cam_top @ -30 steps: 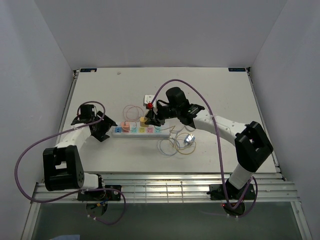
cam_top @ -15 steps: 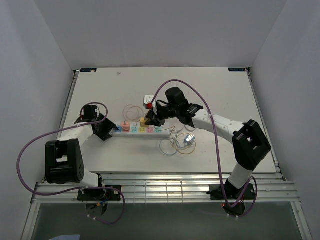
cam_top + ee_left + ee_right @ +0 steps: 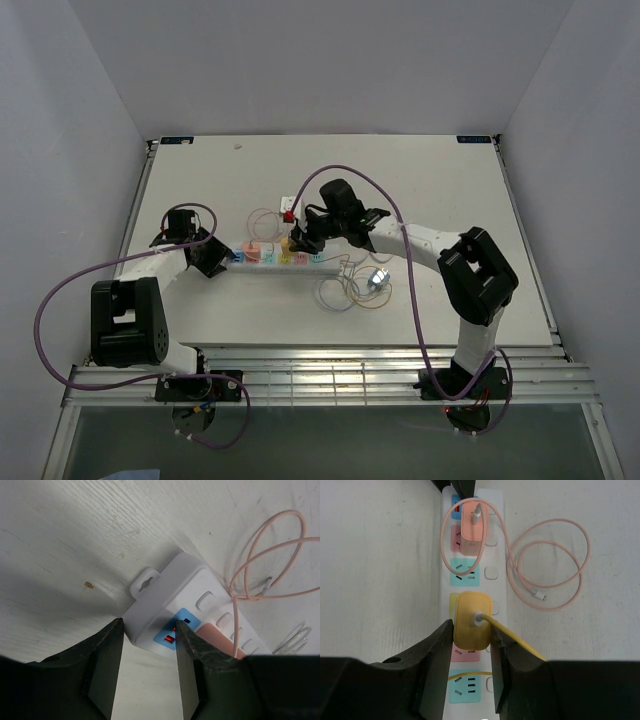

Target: Insert the plug

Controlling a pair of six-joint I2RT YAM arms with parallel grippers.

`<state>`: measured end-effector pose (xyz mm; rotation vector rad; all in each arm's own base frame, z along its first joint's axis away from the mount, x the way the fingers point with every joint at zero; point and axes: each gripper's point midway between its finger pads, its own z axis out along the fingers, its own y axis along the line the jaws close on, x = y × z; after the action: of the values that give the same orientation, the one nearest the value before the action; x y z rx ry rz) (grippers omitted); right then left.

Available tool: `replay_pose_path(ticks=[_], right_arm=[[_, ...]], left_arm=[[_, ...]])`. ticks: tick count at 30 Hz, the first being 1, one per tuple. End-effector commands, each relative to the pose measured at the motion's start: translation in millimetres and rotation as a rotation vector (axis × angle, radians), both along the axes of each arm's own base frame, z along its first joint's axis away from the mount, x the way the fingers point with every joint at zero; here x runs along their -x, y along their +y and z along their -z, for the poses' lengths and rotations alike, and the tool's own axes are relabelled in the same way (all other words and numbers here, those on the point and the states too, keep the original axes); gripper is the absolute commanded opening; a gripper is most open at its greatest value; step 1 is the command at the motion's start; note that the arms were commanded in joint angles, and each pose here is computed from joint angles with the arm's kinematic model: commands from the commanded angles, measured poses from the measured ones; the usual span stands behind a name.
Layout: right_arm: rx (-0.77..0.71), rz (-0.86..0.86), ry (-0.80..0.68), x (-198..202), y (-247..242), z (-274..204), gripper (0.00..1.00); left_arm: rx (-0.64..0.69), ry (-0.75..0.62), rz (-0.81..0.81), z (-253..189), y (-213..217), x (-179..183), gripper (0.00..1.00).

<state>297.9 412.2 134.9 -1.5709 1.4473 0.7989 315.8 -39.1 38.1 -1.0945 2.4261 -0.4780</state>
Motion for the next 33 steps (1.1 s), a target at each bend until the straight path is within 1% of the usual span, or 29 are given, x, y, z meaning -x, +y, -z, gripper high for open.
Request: replay_pose_path(ticks=[1,9,19,24,33], right_arm=[[-0.038,0.007,-0.092,-16,12,-15,0.08],[-0.061,0.004,-0.094,-17,18,-8,0.08],[-0.008,-0.022,-0.115,-14,24,12,0.08],[0.007,-0.008,-0.134,-16,27,20,0.08],[-0.045,-0.005,-0.154,-14,29,18,0.08]], left_arm=[[-0.052,0.079,-0.009,19,7,18,0.54],[-0.047,0.071,-0.010,17,7,18,0.52],[-0.048,0.079,-0.015,18,7,20,0.50],[-0.042,0.082,-0.011,18,6,20,0.50],[-0.040,0.080,-0.008,18,5,20,0.50]])
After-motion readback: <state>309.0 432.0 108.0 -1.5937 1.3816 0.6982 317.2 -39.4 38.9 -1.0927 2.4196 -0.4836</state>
